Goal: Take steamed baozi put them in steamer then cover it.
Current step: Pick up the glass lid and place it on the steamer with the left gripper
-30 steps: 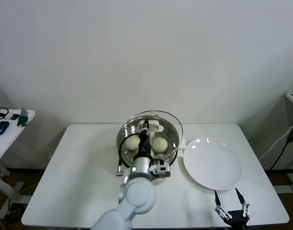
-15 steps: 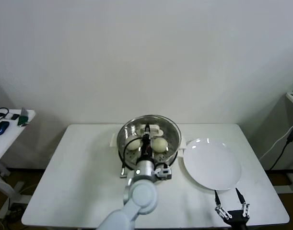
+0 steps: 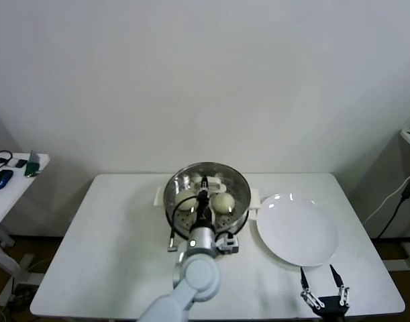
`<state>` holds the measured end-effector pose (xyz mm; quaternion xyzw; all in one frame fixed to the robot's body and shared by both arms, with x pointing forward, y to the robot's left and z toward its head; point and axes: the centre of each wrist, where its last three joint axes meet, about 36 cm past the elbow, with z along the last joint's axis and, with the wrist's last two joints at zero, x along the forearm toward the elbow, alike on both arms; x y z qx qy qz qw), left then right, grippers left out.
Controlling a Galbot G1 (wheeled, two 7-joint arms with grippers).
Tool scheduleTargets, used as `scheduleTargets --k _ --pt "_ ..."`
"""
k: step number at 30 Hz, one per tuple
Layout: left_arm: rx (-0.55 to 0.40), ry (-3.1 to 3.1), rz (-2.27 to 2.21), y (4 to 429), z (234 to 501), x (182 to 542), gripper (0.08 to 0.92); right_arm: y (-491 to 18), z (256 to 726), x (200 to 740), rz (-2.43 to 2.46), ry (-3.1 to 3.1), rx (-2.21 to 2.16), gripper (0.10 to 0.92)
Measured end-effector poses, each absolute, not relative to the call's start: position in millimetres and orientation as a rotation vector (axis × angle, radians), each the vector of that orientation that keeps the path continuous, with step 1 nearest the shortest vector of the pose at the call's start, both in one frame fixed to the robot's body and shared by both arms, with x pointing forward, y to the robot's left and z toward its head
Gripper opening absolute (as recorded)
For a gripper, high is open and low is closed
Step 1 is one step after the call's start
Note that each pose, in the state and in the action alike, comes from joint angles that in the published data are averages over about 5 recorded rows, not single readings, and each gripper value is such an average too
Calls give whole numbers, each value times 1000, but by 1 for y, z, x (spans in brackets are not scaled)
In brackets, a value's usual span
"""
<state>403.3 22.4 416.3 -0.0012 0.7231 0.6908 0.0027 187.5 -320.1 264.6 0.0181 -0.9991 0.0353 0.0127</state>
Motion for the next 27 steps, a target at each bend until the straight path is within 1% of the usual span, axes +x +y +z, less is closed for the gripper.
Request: scheduleTargets --k 15,27 --pt "-37 2262 2176 23 407 409 134 -315 259 185 103 -3114 63 823" --pt "-31 2254 2175 18 404 409 134 -314 254 184 104 -3113 71 823"
